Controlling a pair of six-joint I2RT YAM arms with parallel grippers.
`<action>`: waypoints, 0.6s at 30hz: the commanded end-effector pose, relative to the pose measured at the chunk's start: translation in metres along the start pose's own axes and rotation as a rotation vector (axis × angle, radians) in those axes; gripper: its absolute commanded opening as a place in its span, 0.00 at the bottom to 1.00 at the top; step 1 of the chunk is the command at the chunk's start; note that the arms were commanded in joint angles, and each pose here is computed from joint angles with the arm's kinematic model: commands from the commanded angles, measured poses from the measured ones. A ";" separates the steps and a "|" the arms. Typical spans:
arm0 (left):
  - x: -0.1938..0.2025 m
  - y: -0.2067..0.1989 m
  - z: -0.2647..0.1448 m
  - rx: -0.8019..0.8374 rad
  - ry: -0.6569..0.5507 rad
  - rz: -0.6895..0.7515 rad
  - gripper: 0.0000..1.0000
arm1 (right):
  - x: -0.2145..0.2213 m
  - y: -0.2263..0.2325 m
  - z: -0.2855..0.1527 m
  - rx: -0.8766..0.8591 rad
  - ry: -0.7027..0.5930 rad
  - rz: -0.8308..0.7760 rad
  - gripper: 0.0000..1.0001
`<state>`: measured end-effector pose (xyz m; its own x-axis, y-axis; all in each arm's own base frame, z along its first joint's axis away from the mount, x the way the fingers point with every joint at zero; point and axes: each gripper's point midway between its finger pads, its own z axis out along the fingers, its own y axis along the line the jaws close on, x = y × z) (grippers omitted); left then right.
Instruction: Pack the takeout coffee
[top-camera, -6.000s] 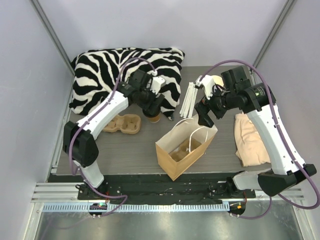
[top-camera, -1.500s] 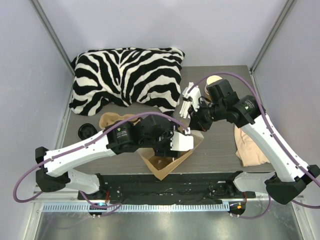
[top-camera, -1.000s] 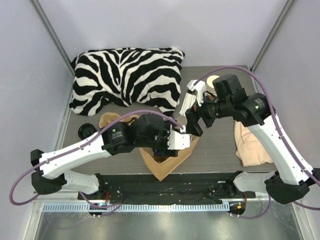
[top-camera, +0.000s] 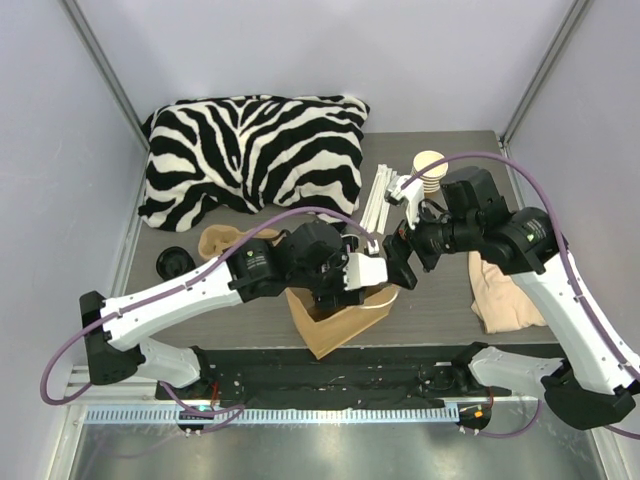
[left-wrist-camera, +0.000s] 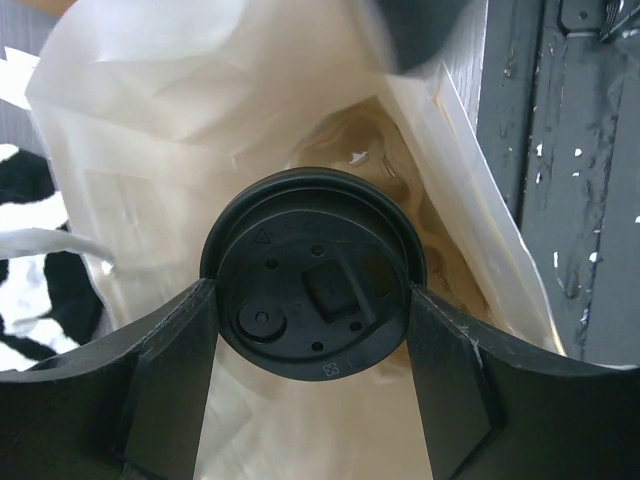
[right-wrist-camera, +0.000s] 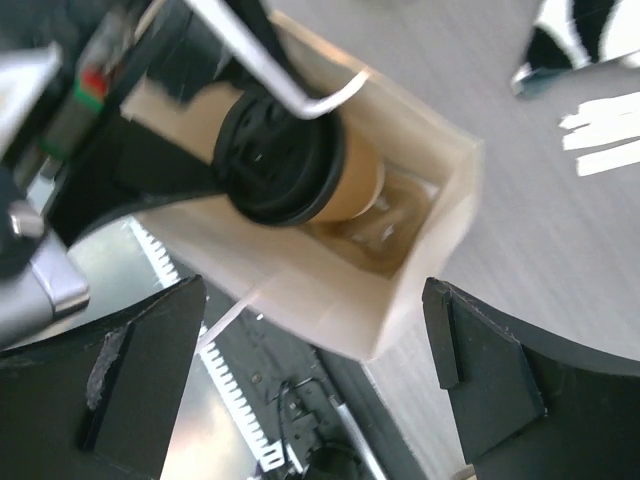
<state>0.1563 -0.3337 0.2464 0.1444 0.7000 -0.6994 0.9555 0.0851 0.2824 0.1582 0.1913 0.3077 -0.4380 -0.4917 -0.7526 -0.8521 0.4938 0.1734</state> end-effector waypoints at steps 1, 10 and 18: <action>-0.006 -0.005 0.005 0.043 -0.042 0.058 0.01 | -0.036 -0.018 -0.010 0.084 -0.101 -0.034 1.00; 0.007 -0.015 0.006 0.092 -0.035 0.121 0.01 | -0.041 -0.029 0.002 -0.035 -0.105 -0.213 1.00; 0.006 -0.018 0.006 0.118 -0.036 0.154 0.00 | -0.062 -0.044 0.027 -0.092 -0.146 -0.401 0.99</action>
<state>0.1437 -0.3312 0.2182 0.2527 0.7168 -0.6498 0.9554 -0.0787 0.2848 0.2123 0.2027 0.3106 -0.2136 -0.5477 -0.8090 -0.9446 0.3269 0.0281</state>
